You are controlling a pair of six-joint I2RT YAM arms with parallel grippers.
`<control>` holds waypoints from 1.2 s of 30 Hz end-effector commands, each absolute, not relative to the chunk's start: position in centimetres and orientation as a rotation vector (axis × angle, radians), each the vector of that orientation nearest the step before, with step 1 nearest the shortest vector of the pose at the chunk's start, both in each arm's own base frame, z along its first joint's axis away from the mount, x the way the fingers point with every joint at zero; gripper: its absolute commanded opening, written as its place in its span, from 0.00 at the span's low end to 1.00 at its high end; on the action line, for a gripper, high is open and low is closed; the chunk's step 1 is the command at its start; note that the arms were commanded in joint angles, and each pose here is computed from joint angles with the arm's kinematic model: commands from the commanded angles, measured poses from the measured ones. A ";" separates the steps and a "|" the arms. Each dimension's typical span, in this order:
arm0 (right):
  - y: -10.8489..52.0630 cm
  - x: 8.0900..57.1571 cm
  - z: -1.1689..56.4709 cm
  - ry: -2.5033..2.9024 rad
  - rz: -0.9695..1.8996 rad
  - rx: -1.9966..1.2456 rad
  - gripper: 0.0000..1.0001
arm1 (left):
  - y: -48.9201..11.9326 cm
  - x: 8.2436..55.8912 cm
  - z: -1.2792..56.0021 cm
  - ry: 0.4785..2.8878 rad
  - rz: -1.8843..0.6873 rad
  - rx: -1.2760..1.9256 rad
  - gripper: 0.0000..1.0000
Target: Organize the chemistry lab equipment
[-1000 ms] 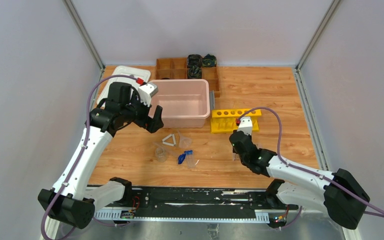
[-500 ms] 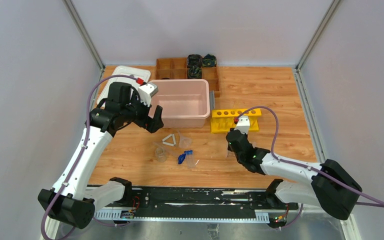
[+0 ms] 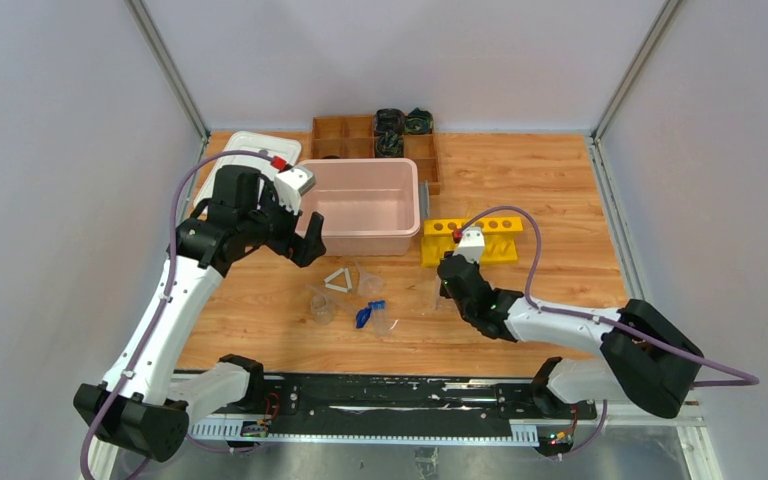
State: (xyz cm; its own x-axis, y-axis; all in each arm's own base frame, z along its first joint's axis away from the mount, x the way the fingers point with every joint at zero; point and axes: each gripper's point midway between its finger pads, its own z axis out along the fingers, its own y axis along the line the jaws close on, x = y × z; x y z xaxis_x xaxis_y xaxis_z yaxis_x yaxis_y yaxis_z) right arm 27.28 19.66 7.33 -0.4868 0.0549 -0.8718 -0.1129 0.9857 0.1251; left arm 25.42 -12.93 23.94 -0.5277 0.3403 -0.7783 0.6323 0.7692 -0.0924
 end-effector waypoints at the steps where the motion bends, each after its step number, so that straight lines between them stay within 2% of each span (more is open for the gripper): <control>1: 19.4 26.4 7.0 2.079 0.158 -0.040 0.22 | -12.8 25.5 25.1 2.127 -0.456 0.728 1.00; 4: 19.3 26.2 7.3 2.076 0.154 -0.059 0.45 | -12.8 25.6 25.4 2.119 -0.457 0.727 1.00; 7: 19.2 26.3 8.1 2.067 0.132 -0.077 0.57 | -12.8 25.6 25.7 2.109 -0.455 0.728 1.00; 10: 19.0 26.4 9.9 2.044 0.123 -0.081 0.64 | -12.7 25.5 25.9 2.103 -0.451 0.729 1.00; 18: 20.0 26.9 15.8 1.968 0.257 -0.094 0.62 | -13.1 25.5 26.4 2.097 -0.476 0.720 1.00; 26: 20.5 27.6 13.3 2.147 0.296 -0.165 0.69 | -13.2 25.5 26.5 2.097 -0.484 0.714 1.00; 36: 21.4 27.8 10.9 2.228 0.311 -0.210 0.68 | -13.1 25.6 26.4 2.100 -0.477 0.717 1.00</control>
